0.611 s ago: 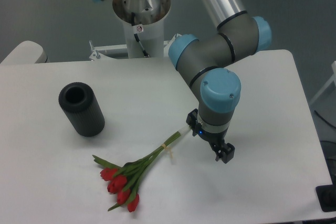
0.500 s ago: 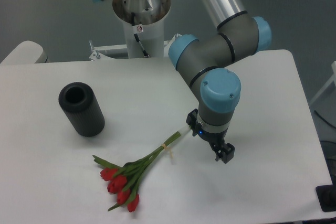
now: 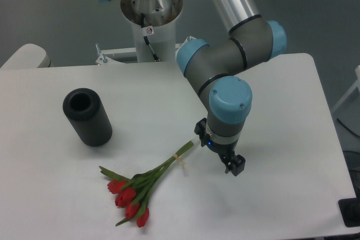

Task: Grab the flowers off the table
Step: 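Move the gripper over the red tulip stems and lower it, then close the gripper around the green tulip stems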

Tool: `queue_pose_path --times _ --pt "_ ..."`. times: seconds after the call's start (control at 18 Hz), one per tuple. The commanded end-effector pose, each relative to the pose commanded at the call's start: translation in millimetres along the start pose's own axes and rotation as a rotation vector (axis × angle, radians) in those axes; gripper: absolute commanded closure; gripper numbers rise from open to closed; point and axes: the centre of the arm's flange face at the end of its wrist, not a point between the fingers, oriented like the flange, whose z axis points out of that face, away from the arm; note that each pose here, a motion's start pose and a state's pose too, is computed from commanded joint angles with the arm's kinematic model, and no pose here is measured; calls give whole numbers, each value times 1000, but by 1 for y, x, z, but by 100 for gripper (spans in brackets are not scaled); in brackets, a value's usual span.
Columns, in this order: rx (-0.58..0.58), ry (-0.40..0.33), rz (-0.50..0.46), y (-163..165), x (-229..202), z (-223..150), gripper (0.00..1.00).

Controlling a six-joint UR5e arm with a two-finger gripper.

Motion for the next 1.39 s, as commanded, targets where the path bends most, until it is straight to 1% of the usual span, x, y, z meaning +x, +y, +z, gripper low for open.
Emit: queue_pose_path --times 0.11,0.28,0.39,0.5,0.78,0.89,1.06,1.33,1.39 --pt "-2 5 9 -18 12 8 0" --pt "-2 4 -16 -33 28 22 0" --pt "2 -6 -21 -49 40 31 0" --pt "7 -15 -52 -64 47 38 0" --pt "-9 12 -92 -89 63 64 0" --pt "-2 -3 -110 -98 66 70 0" --pt "-7 -7 -120 -107 68 90 0" --pt "-11 0 -111 -107 75 102 0" --pt "-11 0 -112 -107 75 104 7"
